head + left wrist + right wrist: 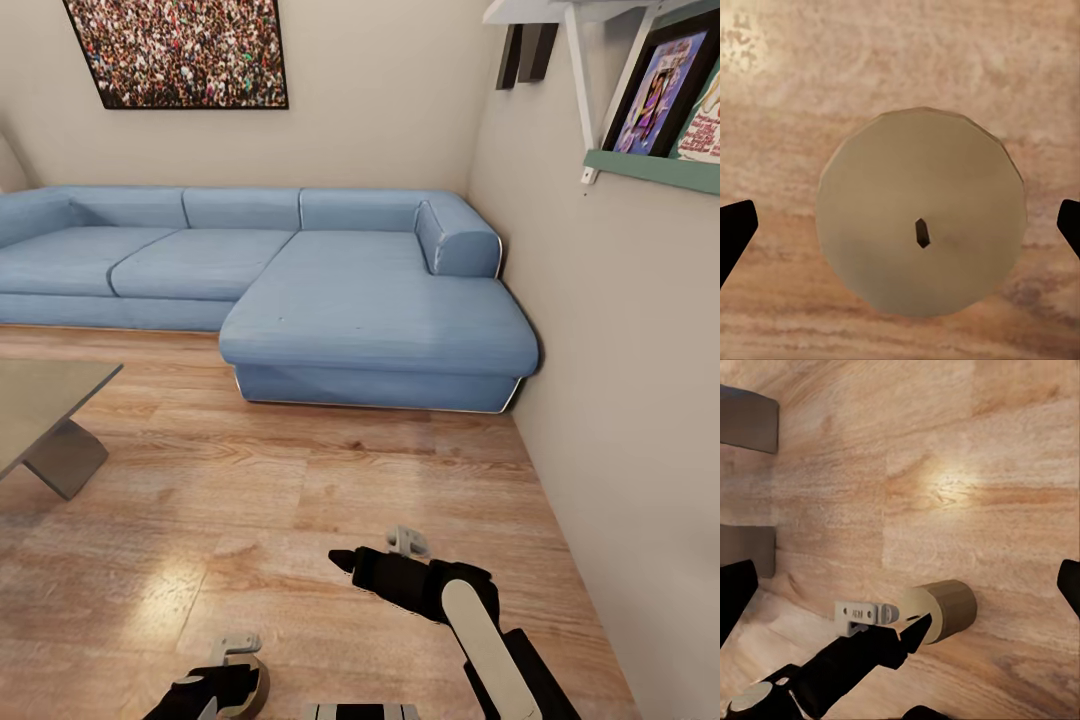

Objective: Place each of the two pumpkins and all three candles from the living room inside a cabinet in the living room (use any cabinet), then make sure every cabinet is closed, and position the cauldron so it is next to a table in the living room.

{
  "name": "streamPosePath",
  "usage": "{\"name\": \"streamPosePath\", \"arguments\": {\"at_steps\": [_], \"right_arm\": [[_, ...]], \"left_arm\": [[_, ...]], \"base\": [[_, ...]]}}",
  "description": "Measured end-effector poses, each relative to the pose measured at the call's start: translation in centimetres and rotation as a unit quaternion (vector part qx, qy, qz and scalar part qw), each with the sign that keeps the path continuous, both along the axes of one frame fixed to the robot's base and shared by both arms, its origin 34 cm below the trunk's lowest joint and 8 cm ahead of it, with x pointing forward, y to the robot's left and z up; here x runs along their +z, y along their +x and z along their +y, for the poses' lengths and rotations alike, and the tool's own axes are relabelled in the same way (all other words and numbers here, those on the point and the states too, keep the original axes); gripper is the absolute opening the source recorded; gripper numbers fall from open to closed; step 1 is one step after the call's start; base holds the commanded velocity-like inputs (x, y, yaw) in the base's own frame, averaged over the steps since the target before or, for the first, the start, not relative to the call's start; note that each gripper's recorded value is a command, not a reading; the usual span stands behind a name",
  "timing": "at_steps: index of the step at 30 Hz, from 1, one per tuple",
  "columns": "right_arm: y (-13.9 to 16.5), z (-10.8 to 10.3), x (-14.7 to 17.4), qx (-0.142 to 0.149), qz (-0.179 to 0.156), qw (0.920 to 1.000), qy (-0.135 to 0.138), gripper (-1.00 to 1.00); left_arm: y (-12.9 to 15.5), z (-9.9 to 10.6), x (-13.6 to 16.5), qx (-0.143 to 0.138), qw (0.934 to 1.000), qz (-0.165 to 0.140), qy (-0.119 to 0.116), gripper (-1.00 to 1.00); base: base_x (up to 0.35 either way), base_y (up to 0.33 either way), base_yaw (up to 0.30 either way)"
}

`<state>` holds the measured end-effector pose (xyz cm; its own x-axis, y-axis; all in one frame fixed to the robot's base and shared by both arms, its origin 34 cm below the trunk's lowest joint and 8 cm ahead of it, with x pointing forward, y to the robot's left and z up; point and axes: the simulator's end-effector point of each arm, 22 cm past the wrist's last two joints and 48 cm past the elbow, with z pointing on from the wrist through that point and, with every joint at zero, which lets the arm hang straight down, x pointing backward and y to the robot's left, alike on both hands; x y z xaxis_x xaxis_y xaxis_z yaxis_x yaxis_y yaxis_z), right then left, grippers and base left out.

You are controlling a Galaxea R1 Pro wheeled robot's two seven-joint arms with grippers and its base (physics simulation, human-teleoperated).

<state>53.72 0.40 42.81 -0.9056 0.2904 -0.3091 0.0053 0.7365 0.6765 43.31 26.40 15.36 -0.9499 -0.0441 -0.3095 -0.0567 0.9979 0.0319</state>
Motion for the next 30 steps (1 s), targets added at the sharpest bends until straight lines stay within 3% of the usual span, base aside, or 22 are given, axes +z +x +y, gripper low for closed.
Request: {"name": "streamPosePath", "arguments": {"at_steps": [3,5,8,11,21,30], "right_arm": [[-0.4,1.8,3.7,0.024,-0.040,0.9963,0.072,1.00],[-1.5,2.5,5.6,0.043,-0.060,0.9883,0.133,1.00],[-1.6,2.4,7.3,0.048,-0.088,0.9793,0.176,1.00],[-1.5,2.1,7.8,0.047,-0.098,0.9763,0.187,1.00],[-1.5,2.1,6.0,0.043,-0.081,0.9774,0.191,1.00],[-1.6,2.2,5.4,0.043,-0.075,0.9779,0.190,1.00]], "left_arm": [[0.0,0.0,0.0,0.000,1.0000,0.000,0.000,1.00],[0.0,0.0,0.0,0.000,1.0000,0.000,0.000,1.00],[0.0,0.2,0.0,0.000,1.0000,0.000,0.001,1.00],[0.0,0.1,0.0,0.000,1.0000,0.000,0.000,1.00],[-1.4,0.0,-1.5,-0.001,0.9998,0.020,-0.001,1.00],[-1.3,-0.1,-1.8,-0.001,0.9999,0.010,-0.002,1.00]], "base": [[0.000,0.000,0.000],[0.000,0.000,0.000],[0.000,0.000,0.000],[0.000,0.000,0.000],[0.000,0.000,0.000],[0.000,0.000,0.000]]}}
